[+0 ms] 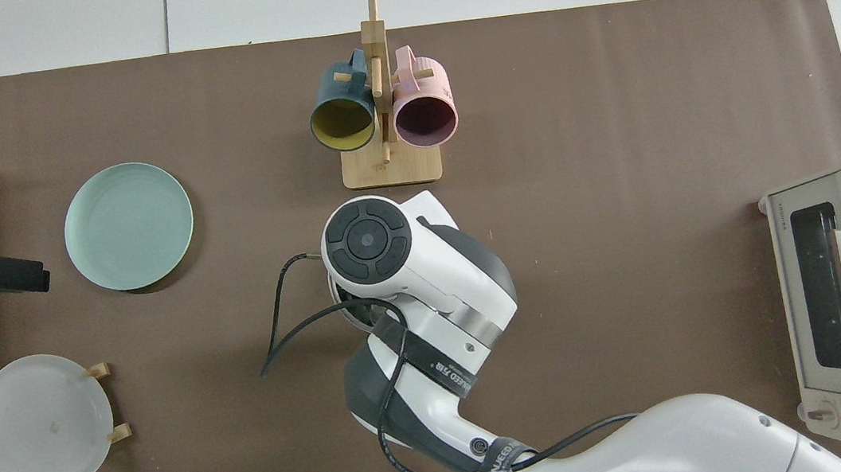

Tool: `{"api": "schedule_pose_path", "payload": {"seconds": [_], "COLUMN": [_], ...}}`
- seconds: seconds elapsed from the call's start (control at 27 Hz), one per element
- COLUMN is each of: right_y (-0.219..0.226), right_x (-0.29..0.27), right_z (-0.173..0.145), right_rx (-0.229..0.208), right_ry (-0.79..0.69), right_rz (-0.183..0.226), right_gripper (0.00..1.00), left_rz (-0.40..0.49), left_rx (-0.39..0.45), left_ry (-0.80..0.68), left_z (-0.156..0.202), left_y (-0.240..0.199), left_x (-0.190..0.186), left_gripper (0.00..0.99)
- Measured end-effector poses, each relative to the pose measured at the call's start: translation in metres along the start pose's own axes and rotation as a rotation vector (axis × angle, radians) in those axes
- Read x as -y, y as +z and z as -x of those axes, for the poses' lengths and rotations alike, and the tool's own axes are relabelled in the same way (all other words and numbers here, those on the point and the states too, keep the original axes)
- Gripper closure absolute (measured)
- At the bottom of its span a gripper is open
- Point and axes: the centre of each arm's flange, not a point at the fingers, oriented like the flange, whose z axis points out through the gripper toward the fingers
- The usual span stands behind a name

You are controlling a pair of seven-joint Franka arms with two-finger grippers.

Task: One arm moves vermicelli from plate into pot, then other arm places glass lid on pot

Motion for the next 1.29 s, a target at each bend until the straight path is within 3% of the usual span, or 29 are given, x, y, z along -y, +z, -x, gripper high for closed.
{"api": "schedule_pose_path", "payload": {"seconds": [0.52,0.67,0.7,0.89,1.04,1.29], "right_y": [-0.001,-0.001,-0.003,-0.016,-0.038,-0.085], "right_x": [-0.002,-0.006,-0.007,-0.011,-0.008,-0.009], "right_z": [0.000,-0.006,-0.008,-0.019,-0.021,-0.021], "right_rx": [-0.007,-0.008,-0.010,-0.014,-0.017,-0.051], "right_ry": [-0.001,0.010,0.014,0.032,0.036,0.017], "right_rz": [-0.006,-0.007,-0.009,-0.006,-0.013,-0.066], "right_gripper": [0.55,0.37,0.26,0.01,0.00,0.00], "left_rz": [0.000,0.000,0.000,0.000,0.000,0.000], "left_rx": [0.000,0.000,0.000,0.000,0.000,0.000], "left_ry": [0.000,0.000,0.000,0.000,0.000,0.000], "left_z": [0.000,0.000,0.000,0.000,0.000,0.000], "left_y": [0.000,0.000,0.000,0.000,0.000,0.000], "left_x": [0.000,0.000,0.000,0.000,0.000,0.000], "left_gripper": [0.000,0.000,0.000,0.000,0.000,0.000]}}
